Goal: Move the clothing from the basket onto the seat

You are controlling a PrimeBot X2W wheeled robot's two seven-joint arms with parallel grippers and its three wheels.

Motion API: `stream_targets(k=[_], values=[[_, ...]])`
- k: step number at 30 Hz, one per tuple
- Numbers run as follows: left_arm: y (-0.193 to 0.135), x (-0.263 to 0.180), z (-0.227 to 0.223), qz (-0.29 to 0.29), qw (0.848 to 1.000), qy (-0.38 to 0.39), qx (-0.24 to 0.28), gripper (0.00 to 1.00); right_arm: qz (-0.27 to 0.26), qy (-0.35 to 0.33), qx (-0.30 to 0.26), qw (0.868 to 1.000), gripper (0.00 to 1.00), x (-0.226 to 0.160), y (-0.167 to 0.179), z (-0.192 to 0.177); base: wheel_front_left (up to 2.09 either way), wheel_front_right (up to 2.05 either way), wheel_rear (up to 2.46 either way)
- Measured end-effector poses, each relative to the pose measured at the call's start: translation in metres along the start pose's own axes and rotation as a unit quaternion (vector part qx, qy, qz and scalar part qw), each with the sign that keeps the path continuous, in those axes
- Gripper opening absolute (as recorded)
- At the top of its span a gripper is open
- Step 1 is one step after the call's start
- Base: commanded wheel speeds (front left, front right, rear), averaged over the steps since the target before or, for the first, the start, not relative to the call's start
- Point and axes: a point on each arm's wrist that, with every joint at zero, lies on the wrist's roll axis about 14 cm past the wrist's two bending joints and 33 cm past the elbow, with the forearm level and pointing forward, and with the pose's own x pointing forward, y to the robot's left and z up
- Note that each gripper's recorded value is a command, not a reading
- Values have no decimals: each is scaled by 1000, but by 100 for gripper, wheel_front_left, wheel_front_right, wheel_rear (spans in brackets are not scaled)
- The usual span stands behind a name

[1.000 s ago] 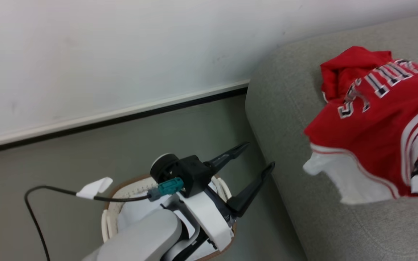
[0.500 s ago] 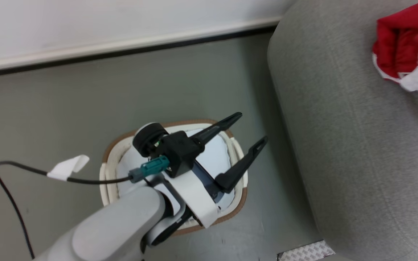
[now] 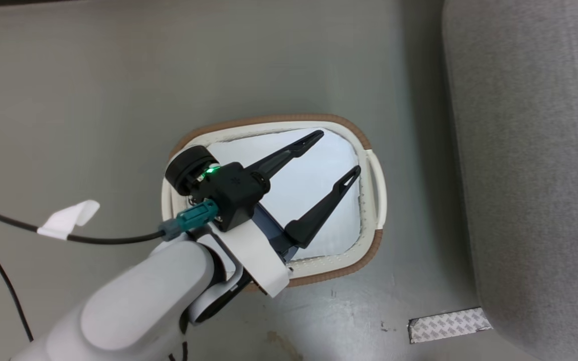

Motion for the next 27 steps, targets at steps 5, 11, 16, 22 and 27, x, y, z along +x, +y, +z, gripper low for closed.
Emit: stream_targets(k=[5, 11, 16, 22, 27], values=[[3, -4, -1, 8, 1000, 1, 2, 100, 3, 75, -28, 997, 29, 1, 4, -35, 0, 0, 0], [-2, -3, 11, 8, 1000, -9, 13, 100, 22, 116, -67, 991, 100, -8, 10, -37, 0, 0, 0], [-14, -5, 24, 10, 1000, -16, 14, 100, 44, 161, -83, 982, 100, -28, 13, -39, 0, 0, 0], [-33, -13, 44, 17, 999, -29, 24, 100, 61, 172, -96, 978, 100, -58, 1, -11, 0, 0, 0], [-49, -22, 66, 30, 998, -46, 38, 100, 86, 163, -120, 976, 100, -86, -2, 20, 0, 0, 0]])
